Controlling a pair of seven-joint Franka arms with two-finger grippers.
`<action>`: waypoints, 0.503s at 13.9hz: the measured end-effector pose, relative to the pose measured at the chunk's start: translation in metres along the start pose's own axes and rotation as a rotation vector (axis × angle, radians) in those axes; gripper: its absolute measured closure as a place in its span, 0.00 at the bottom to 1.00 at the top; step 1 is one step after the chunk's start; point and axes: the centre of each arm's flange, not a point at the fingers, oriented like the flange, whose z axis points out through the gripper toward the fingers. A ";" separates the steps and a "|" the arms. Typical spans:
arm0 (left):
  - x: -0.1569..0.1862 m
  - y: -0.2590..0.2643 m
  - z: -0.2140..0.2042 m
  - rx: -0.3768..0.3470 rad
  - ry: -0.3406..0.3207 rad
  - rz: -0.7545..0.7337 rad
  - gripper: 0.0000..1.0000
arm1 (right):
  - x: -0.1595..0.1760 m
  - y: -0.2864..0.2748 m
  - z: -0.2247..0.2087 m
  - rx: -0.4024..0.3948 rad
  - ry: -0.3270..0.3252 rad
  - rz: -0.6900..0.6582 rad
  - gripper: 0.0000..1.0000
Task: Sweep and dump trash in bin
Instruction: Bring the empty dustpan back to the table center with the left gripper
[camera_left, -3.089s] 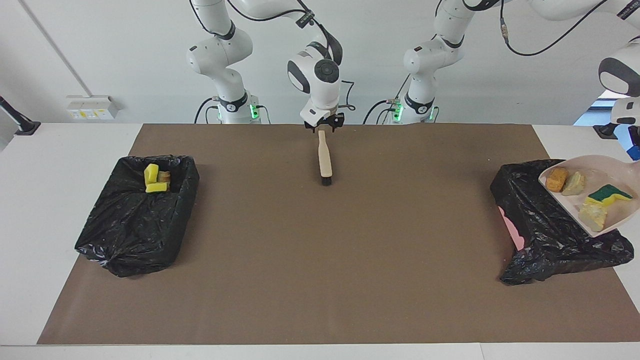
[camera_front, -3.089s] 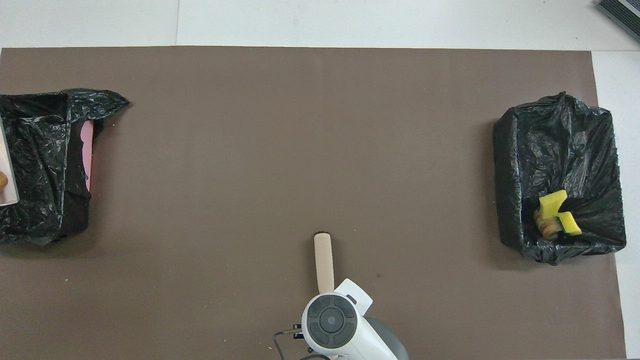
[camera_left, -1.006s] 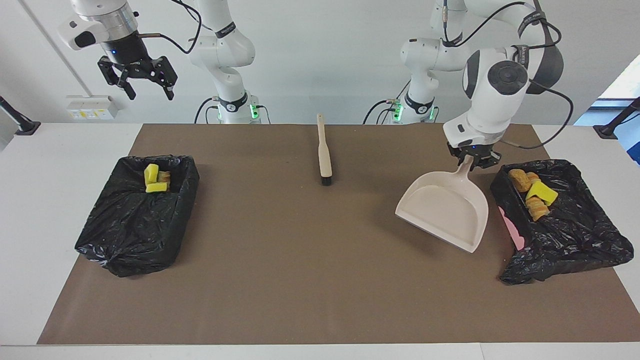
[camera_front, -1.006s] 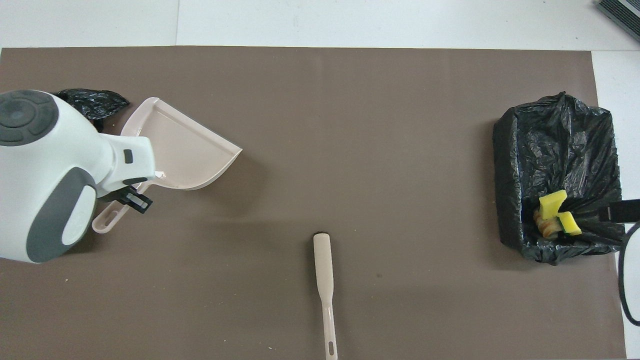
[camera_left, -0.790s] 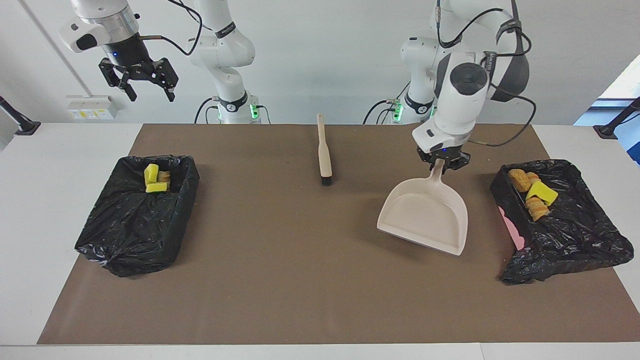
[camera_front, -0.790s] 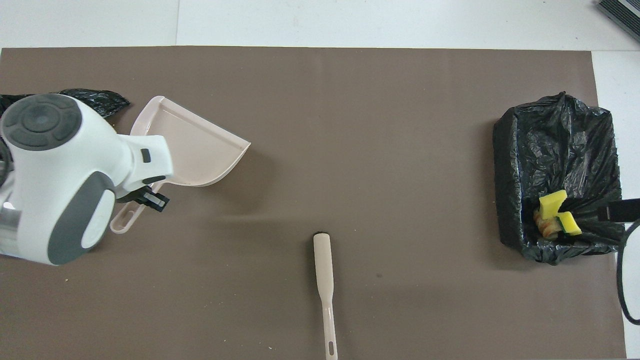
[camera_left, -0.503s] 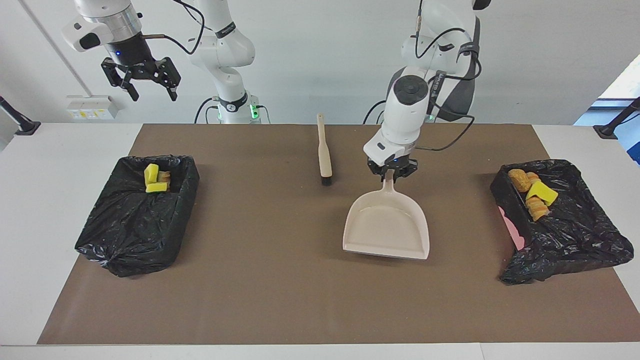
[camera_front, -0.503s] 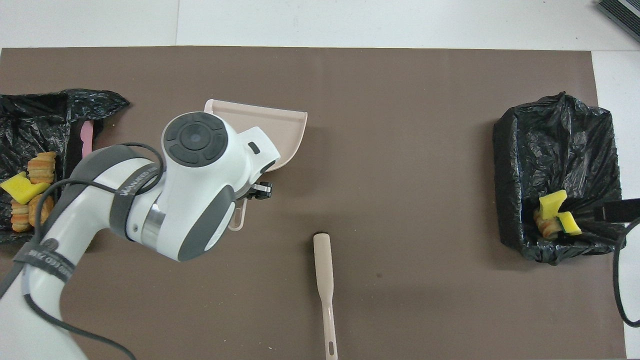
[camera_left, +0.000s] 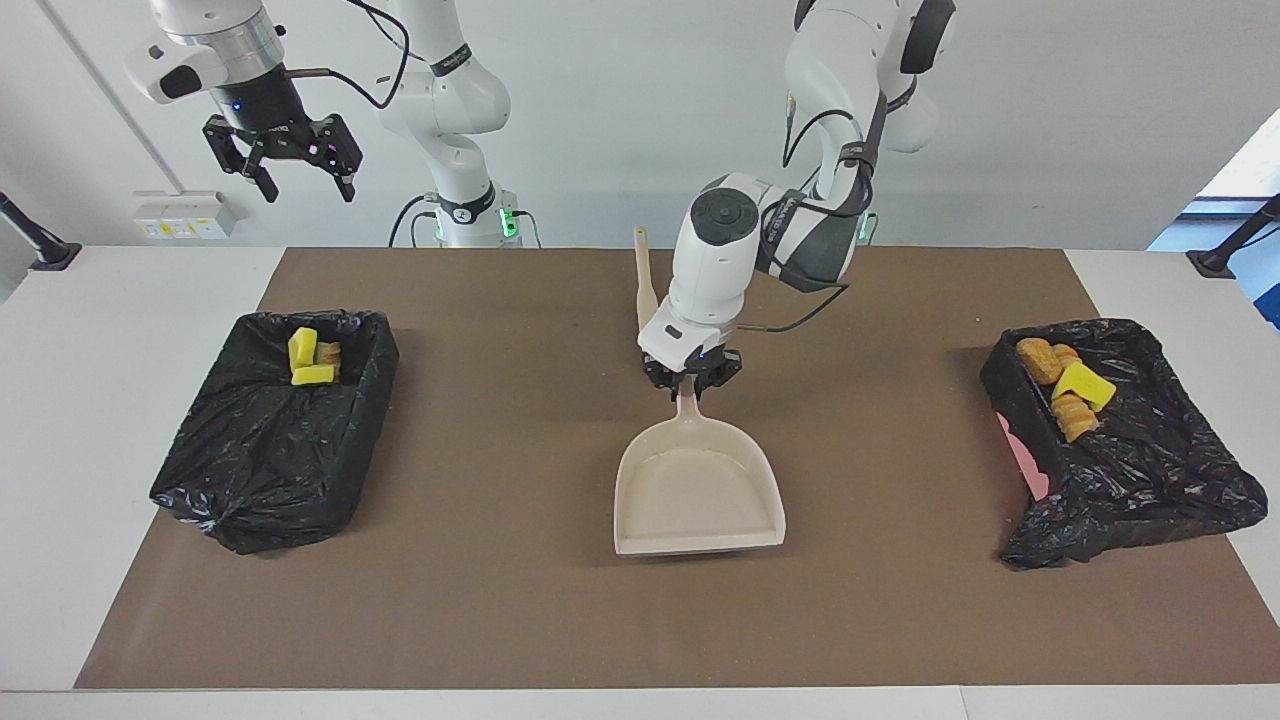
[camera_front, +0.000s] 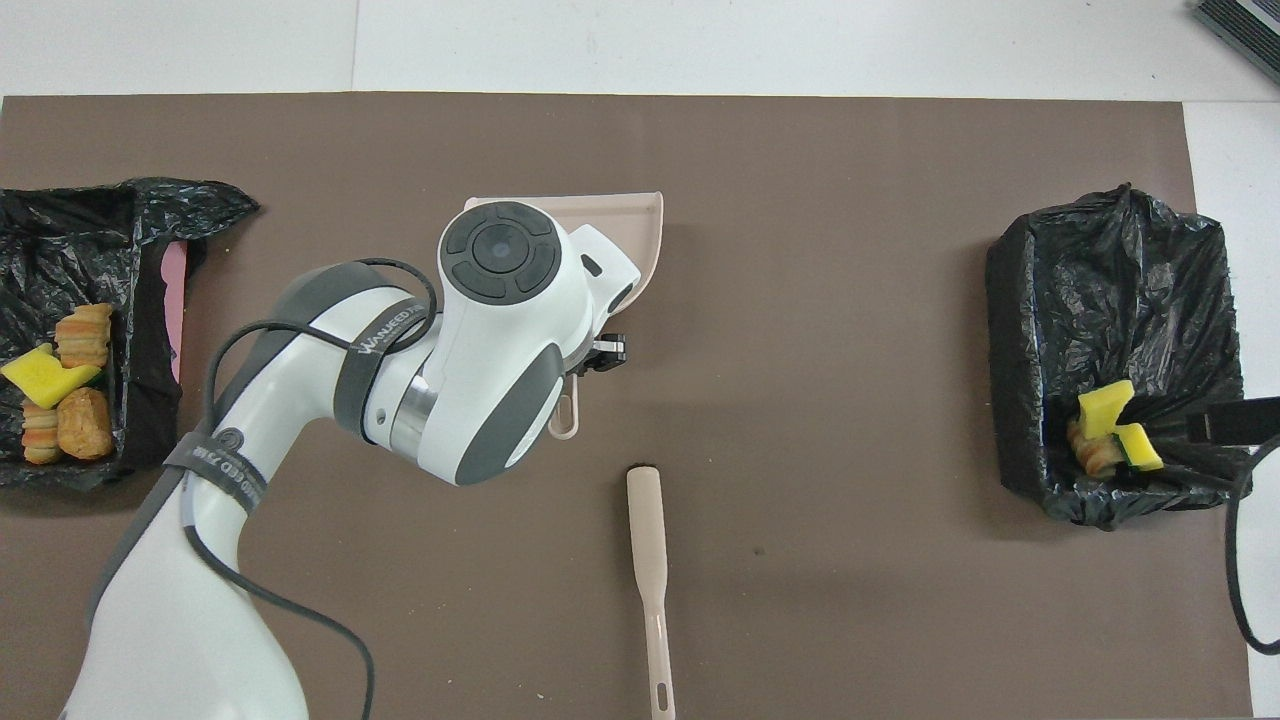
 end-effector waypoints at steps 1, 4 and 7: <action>0.001 0.011 0.010 0.002 -0.003 0.009 0.68 | 0.000 0.000 0.000 0.000 0.000 0.000 0.00; 0.005 0.027 0.040 0.010 -0.009 0.021 0.68 | 0.000 0.000 0.000 0.000 0.000 0.000 0.00; 0.010 0.028 0.049 0.005 0.002 0.019 0.68 | 0.000 0.000 0.000 0.000 0.000 0.000 0.00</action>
